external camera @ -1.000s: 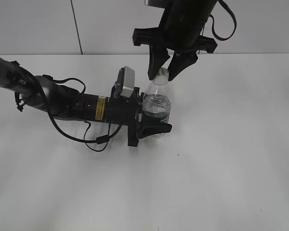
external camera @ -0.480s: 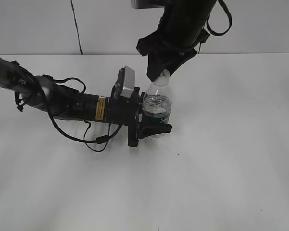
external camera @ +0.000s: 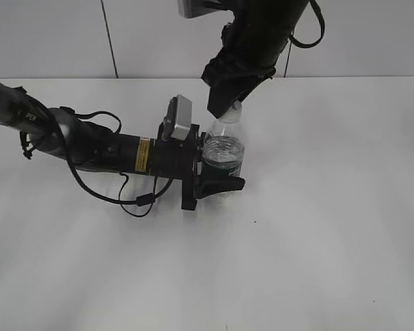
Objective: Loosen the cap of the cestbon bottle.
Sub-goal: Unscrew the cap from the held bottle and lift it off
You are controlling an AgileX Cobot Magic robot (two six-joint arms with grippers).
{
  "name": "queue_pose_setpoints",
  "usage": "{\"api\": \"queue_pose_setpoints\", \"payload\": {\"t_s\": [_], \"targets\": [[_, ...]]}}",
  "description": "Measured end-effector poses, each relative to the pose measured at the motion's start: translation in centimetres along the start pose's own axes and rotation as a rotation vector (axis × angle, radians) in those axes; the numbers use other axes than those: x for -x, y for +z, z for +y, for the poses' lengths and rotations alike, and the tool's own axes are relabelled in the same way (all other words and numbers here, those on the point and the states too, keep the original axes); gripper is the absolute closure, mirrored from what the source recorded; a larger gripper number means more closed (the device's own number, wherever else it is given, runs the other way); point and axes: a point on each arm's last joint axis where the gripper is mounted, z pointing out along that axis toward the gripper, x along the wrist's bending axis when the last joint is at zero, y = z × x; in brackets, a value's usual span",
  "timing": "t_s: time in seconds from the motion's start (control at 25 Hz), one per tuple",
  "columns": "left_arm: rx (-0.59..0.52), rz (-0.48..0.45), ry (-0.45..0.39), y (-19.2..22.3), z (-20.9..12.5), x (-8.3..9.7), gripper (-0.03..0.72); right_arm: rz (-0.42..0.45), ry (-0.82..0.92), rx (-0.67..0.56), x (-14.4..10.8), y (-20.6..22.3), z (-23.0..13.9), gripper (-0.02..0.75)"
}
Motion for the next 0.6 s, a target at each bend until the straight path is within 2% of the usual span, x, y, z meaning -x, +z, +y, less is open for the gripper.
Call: {"api": "queue_pose_setpoints", "payload": {"t_s": [0.6], "targets": [[0.013, -0.004, 0.002, -0.79, -0.09, -0.23, 0.284, 0.011, -0.488, 0.023, -0.15, -0.01, 0.18, 0.435]]}}
